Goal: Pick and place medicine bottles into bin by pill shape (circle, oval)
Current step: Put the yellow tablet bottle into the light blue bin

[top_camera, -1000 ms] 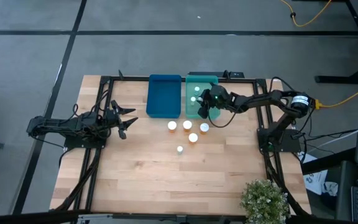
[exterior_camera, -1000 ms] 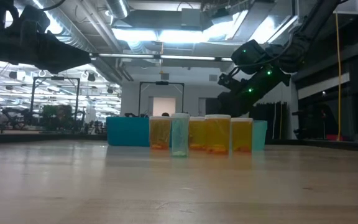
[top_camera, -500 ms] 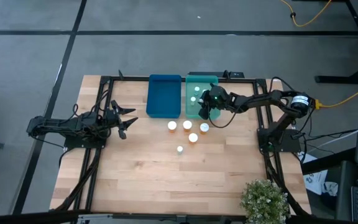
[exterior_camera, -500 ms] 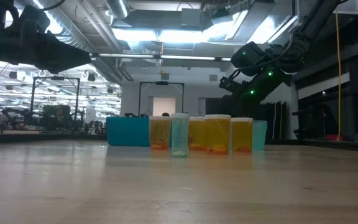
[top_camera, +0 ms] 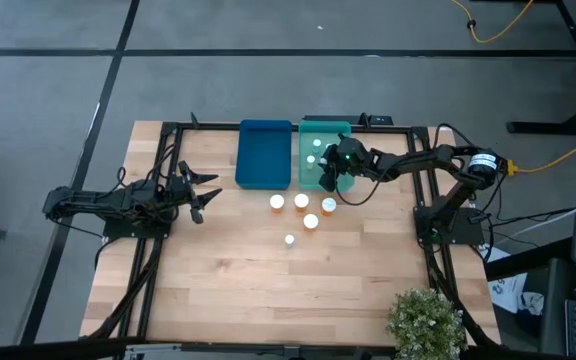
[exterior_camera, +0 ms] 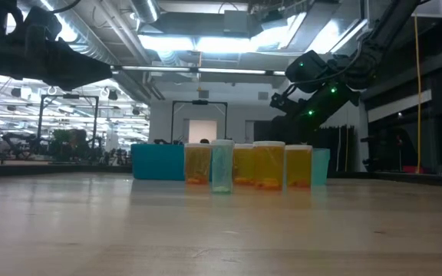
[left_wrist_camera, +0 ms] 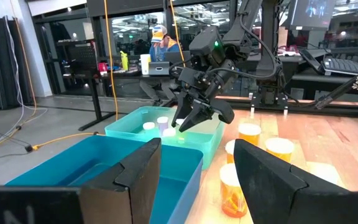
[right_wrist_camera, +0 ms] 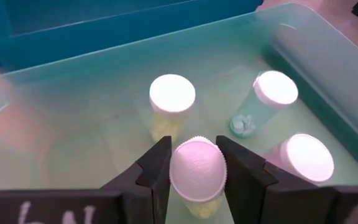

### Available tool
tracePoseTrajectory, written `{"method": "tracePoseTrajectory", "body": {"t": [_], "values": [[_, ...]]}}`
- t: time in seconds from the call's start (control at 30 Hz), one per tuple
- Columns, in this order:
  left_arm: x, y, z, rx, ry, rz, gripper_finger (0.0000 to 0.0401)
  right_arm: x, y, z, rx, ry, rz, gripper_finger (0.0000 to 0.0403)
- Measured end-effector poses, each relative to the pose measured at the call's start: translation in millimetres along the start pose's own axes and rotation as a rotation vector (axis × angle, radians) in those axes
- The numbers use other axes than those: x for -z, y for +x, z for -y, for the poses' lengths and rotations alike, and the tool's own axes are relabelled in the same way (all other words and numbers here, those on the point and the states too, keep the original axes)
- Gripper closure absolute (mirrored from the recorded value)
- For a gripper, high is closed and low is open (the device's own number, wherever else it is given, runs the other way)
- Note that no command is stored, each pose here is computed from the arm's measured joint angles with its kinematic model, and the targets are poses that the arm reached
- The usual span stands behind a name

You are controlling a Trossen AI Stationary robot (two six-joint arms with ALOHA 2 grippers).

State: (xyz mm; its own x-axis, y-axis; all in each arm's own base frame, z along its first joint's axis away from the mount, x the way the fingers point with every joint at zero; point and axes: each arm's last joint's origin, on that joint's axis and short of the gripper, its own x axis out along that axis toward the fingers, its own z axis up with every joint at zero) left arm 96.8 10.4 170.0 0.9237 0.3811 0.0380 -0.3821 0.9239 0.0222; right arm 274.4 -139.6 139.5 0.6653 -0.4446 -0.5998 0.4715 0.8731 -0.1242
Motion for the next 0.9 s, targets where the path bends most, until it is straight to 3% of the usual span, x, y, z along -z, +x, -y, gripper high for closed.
{"method": "tracePoseTrajectory", "body": {"t": [0.57, 0.9], "values": [[-0.1, 0.0, 0.0, 0.0, -0.001, 0.0, 0.0206, 0.0, 0.0, 0.0, 0.0, -0.008, 0.0, 0.0276], [0.1, 0.0, 0.0, 0.001, 0.0, 0.0, 0.0206, 0.3, 0.0, 0.0, 0.001, -0.003, -0.003, 0.0205]]}}
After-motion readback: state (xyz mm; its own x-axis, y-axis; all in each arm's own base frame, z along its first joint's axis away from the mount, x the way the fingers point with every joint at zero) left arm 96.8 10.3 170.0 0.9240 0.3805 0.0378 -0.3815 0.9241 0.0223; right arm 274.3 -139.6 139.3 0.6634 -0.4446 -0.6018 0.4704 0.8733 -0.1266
